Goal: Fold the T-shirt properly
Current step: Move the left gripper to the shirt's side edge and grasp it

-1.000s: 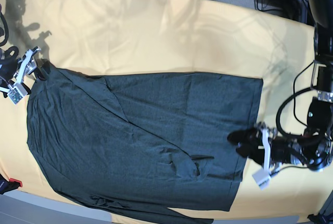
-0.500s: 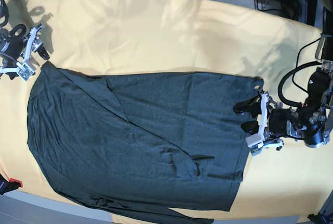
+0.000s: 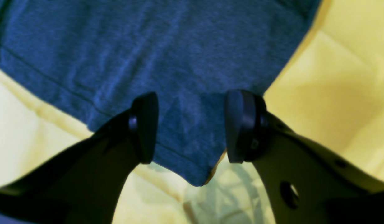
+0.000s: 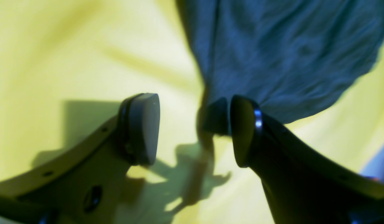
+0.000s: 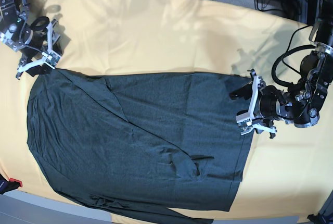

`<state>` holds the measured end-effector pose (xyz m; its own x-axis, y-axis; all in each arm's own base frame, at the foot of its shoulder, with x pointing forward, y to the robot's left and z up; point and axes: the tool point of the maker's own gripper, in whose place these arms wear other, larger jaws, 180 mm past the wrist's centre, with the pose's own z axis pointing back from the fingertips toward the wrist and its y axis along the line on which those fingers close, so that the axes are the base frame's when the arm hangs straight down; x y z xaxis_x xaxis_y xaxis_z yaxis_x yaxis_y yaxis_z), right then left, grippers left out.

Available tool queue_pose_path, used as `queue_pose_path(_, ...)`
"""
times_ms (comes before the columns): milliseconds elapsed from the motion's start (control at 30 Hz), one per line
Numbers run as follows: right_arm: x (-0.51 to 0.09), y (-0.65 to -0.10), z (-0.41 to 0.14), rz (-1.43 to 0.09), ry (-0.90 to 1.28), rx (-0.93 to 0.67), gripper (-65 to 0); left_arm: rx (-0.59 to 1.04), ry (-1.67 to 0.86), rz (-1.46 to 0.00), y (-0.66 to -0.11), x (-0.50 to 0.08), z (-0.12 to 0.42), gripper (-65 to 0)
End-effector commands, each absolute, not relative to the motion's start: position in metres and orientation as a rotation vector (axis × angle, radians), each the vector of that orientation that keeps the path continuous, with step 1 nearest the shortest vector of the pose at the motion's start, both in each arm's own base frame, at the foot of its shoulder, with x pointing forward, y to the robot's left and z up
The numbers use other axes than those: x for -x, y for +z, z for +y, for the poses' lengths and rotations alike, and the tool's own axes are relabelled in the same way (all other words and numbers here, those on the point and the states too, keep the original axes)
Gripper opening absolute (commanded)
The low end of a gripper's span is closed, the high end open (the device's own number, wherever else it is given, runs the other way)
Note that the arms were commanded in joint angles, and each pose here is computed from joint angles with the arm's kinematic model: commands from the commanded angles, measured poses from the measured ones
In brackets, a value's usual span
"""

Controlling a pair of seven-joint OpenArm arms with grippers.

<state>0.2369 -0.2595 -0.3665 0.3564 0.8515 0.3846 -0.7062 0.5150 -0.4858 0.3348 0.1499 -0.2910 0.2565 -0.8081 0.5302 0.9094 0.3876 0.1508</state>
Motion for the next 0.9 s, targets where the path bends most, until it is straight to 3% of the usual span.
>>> queue_pose_path(0, -0.245, -0.359, -0.266, -0.667, 1.038, 0.318, -27.5, 0.181, -1.185, -0.636, -0.274, -0.344, 0.151, -30.8)
queue_pose_path(100, -0.258, -0.351, -0.272, -0.708, 1.016, 0.419, -27.5, 0.182, -1.185, -0.636, -0.274, -0.344, 0.151, -30.8)
queue_pose_path(267, -0.265, -0.346, -0.278, -0.710, 0.994, 0.454, -27.5, 0.182, -1.185, -0.635, -0.274, -0.344, 0.151, -30.8)
queue_pose_path(867, -0.273, -0.362, -0.293, -0.682, 0.991, 0.414, -27.8, 0.224, -1.178, -0.644, -0.272, -0.341, 0.145, -30.8)
